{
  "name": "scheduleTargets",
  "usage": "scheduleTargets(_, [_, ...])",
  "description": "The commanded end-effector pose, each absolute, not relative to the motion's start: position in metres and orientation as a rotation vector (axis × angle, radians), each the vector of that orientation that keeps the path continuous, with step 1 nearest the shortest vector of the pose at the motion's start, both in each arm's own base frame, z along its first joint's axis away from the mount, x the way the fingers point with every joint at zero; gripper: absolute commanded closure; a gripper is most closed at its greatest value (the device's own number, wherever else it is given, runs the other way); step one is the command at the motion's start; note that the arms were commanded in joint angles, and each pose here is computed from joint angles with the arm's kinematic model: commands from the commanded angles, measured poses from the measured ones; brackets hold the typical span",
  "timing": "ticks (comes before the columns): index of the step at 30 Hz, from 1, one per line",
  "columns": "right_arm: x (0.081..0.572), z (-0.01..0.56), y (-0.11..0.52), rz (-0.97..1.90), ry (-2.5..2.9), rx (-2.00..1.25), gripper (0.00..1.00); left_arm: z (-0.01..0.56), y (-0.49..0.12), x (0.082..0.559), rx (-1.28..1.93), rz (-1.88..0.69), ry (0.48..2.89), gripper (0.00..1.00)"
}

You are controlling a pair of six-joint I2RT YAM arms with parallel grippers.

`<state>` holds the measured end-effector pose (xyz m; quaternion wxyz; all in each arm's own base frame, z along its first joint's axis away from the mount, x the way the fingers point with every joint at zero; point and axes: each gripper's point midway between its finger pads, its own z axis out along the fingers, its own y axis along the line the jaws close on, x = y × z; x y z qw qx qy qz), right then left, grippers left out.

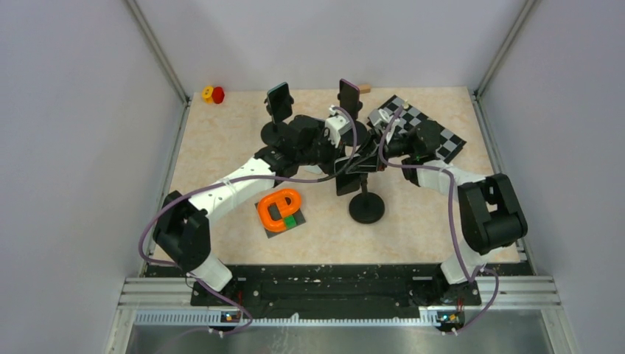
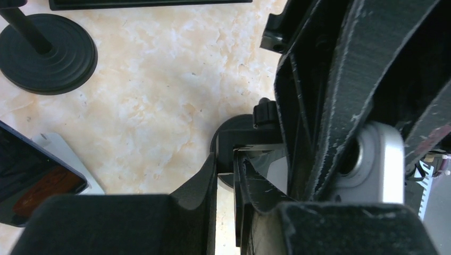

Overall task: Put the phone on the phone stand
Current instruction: Install the phone on the phone stand.

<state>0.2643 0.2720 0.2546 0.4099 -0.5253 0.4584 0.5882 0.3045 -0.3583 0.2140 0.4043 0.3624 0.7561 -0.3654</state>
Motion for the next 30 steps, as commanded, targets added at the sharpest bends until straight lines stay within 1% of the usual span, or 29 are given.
scheduleTargets(1, [0.271, 0.282, 0.286, 1.379, 0.985, -1.297, 1.0, 0.214, -0.381, 0.266, 1.008, -1.099, 1.907, 1.0])
scheduleTargets(7, [0.285, 0.278, 0.279, 1.326, 1.062, -1.236, 1.0, 0.213, -0.379, 0.269, 0.995, -1.076, 1.913, 1.0])
scheduleTargets(13, [0.299, 0.27, 0.271, 1.164, 1.148, -1.231, 1.0, 0.21, -0.375, 0.276, 0.959, -1.02, 1.936, 1.0])
scheduleTargets(24, [0.298, 0.268, 0.254, 1.051, 1.27, -1.149, 1.0, 0.208, -0.369, 0.288, 0.886, -0.94, 1.967, 1.0])
scheduleTargets(30, [0.298, 0.26, 0.24, 0.951, 1.365, -1.071, 1.0, 0.209, -0.37, 0.287, 0.879, -0.95, 1.965, 1.0])
